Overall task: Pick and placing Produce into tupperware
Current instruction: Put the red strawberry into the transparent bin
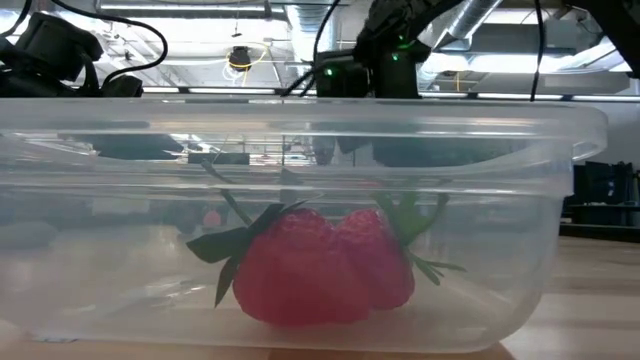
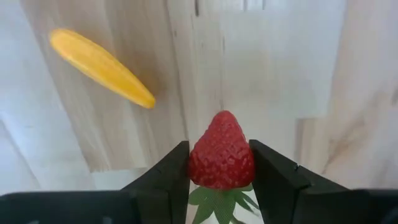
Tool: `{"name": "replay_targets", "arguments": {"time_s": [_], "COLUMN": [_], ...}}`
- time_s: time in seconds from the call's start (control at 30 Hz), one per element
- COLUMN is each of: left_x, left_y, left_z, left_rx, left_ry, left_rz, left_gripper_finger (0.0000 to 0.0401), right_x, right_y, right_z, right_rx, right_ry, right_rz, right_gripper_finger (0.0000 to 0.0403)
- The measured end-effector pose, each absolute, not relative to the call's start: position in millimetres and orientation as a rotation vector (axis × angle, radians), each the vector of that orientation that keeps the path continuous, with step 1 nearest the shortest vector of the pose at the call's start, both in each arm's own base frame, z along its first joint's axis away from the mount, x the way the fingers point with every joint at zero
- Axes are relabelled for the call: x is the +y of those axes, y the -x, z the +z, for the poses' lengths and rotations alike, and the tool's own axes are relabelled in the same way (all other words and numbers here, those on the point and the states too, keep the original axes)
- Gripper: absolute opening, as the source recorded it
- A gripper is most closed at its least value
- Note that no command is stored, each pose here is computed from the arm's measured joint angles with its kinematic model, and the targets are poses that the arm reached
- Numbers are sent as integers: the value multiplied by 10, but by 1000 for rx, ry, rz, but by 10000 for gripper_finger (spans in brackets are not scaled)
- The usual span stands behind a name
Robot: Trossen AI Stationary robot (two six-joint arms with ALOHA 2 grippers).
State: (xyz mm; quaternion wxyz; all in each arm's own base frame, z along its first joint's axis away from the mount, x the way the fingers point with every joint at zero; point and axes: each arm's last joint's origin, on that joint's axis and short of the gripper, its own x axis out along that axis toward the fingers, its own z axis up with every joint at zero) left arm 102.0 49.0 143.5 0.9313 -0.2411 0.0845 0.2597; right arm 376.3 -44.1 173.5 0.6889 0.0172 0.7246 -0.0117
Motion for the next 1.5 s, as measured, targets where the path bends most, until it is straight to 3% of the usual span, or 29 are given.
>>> {"name": "replay_targets", "arguments": {"time_s": [0.3,0.67,0.87,1.13,1.5], "left_x": [490,490,490,488,481], "left_y": [-1020,-1020,-1020,-1021,-1024], "left_z": [1435,1435,1436,1435,1432], "left_rx": [184,184,185,187,192], "left_ry": [450,451,446,448,459], "left_rz": [527,527,526,519,494], "left_gripper_finger": [163,163,163,163,163], "right_x": [-217,613,1149,1706,2177], "right_y": [-3928,-4044,-4015,-3984,-4240], "right_z": [2326,3349,3642,3551,2652], "right_rx": [1561,1230,1041,1021,1227], "right_ry": [15,25,-45,-219,-289], "right_rz": [18,86,150,148,33], "right_gripper_finger": [162,163,162,165,168]}}
